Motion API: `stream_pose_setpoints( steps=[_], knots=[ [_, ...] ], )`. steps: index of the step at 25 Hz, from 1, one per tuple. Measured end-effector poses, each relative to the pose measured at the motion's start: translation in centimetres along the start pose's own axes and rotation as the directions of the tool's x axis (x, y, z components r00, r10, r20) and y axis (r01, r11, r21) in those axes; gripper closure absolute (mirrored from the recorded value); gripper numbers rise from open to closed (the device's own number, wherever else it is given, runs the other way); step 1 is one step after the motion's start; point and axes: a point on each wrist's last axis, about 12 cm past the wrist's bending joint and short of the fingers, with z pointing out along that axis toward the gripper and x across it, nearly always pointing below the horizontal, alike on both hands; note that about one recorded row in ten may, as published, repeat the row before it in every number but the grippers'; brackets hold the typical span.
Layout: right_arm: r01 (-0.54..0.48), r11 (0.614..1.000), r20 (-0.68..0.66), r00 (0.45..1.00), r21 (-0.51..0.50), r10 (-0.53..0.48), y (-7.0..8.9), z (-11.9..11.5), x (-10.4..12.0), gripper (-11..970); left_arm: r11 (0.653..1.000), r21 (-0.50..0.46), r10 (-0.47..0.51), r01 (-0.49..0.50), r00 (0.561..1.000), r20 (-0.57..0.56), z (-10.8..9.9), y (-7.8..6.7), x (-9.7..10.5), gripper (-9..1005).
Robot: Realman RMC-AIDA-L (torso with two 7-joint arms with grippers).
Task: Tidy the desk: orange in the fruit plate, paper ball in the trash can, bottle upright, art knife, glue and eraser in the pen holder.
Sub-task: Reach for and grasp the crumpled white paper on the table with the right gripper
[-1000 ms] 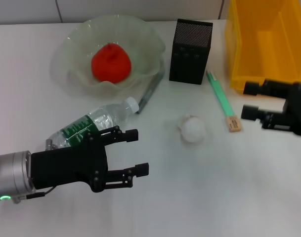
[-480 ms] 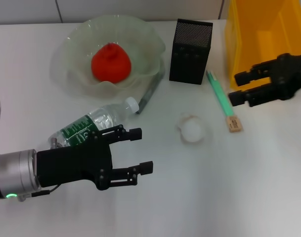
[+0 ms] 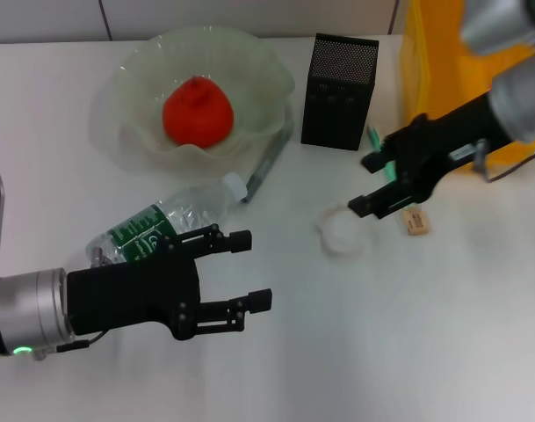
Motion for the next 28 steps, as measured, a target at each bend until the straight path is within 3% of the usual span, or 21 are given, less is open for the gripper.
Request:
stream_pose_setpoints(
  steps=[10, 28],
  knots=[
    [0.085, 0.996, -0.061, 0.995, 0.027, -0.083, 0.2, 3.7, 0.2, 238, 1.000, -0.008, -0.003, 0.003, 1.000, -0.006, -0.1, 0.0, 0.2, 195],
    [0.124, 0.992, -0.118, 0.986, 0.018, -0.121, 0.9, 6.3, 1.0, 258, 1.000, -0.007, -0.007, 0.007, 1.000, 0.001, 0.1, 0.0, 0.1, 197]
  ],
)
